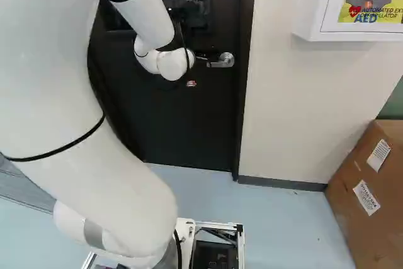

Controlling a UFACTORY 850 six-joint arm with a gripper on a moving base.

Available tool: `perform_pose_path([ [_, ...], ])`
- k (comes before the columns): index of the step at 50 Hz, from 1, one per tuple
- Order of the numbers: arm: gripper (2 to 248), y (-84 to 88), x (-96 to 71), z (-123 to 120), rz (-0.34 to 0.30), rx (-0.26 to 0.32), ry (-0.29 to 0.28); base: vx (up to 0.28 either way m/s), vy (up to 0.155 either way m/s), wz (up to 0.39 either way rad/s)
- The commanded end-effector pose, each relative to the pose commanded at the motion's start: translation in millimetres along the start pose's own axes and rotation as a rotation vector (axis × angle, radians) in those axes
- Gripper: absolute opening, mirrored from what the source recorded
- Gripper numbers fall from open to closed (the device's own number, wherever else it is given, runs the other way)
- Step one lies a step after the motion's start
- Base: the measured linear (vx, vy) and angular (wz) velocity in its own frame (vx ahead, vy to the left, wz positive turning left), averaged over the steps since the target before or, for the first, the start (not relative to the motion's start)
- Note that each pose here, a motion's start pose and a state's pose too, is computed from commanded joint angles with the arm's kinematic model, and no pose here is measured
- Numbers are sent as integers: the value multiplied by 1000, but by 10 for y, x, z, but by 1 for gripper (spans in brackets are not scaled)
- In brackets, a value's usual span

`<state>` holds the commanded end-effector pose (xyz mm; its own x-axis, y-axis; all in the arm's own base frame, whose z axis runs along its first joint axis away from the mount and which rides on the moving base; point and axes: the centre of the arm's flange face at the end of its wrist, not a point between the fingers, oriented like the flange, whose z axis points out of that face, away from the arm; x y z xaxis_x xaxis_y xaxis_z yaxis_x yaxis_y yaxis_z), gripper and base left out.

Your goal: Open the door and move inside

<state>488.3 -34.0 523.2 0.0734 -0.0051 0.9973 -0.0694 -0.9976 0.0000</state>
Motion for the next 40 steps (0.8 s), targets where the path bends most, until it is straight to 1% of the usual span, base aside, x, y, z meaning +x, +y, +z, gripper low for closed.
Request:
perform_pose_path([
  [40,247,78,-421,58,2,-16,-87,0,0,0],
])
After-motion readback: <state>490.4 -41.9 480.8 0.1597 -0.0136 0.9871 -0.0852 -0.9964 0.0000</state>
